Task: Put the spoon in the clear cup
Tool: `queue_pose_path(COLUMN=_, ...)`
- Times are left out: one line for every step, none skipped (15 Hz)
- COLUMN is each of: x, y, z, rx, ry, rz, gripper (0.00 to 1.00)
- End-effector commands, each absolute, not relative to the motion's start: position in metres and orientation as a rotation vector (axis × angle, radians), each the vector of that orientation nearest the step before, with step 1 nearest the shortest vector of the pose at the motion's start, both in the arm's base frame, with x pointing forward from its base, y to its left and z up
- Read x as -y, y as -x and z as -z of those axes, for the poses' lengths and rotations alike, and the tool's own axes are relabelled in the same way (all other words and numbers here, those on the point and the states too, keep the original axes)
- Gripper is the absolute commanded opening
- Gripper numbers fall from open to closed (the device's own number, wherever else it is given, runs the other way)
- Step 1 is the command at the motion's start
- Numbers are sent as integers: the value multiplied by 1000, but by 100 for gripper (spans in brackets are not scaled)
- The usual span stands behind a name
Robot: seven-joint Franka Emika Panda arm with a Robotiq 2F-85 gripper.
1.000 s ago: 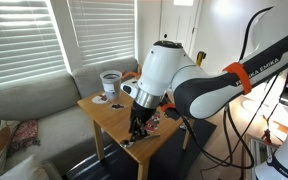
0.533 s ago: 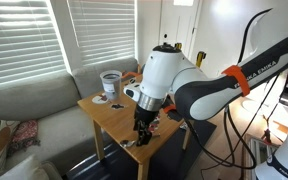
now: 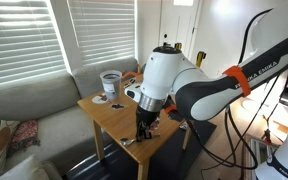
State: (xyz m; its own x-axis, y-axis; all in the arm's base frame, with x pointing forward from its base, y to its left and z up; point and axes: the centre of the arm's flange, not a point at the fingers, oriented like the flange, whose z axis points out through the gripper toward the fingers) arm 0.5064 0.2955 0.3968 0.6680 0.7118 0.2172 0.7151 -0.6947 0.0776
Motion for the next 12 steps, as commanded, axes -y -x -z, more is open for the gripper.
queue_pose_path(x=-289, y=-503, z=-399, rx=1207, ry=2882, rz=353, gripper=0)
queue_pose_path(x=-286, y=-506, z=-401, rx=1193, ry=2895, rz=374, gripper=0)
queue_pose_path(x=-282, y=-510, z=-404, rx=1165, ry=2908, rz=398, gripper=2)
queue_pose_path(x=-272, y=-512, z=-412, rx=1135, ry=2926, rz=419, gripper=2)
queue_pose_path(x=-285, y=-512, z=-399, rx=1179, ry=2884, rz=373, gripper=2)
queue_pose_path(x=-282, y=-515, z=-399, rx=1170, ry=2890, rz=377, gripper=8)
queue_pose_path(x=-281, y=-515, z=-398, rx=1167, ry=2891, rz=374, gripper=8)
queue_pose_path(x=-281, y=-515, z=-397, rx=1169, ry=2891, rz=371, gripper=2)
queue_pose_path(x=-287, y=-527, z=-398, rx=1109, ry=2903, rz=512, gripper=2)
queue_pose_path(x=-292, y=-545, z=-407, rx=1111, ry=2896, rz=637, gripper=2)
queue_pose_path(x=-298, y=-564, z=-422, rx=1063, ry=2874, rz=716, gripper=2)
queue_pose_path(x=-302, y=-576, z=-434, rx=1018, ry=2859, rz=801, gripper=2)
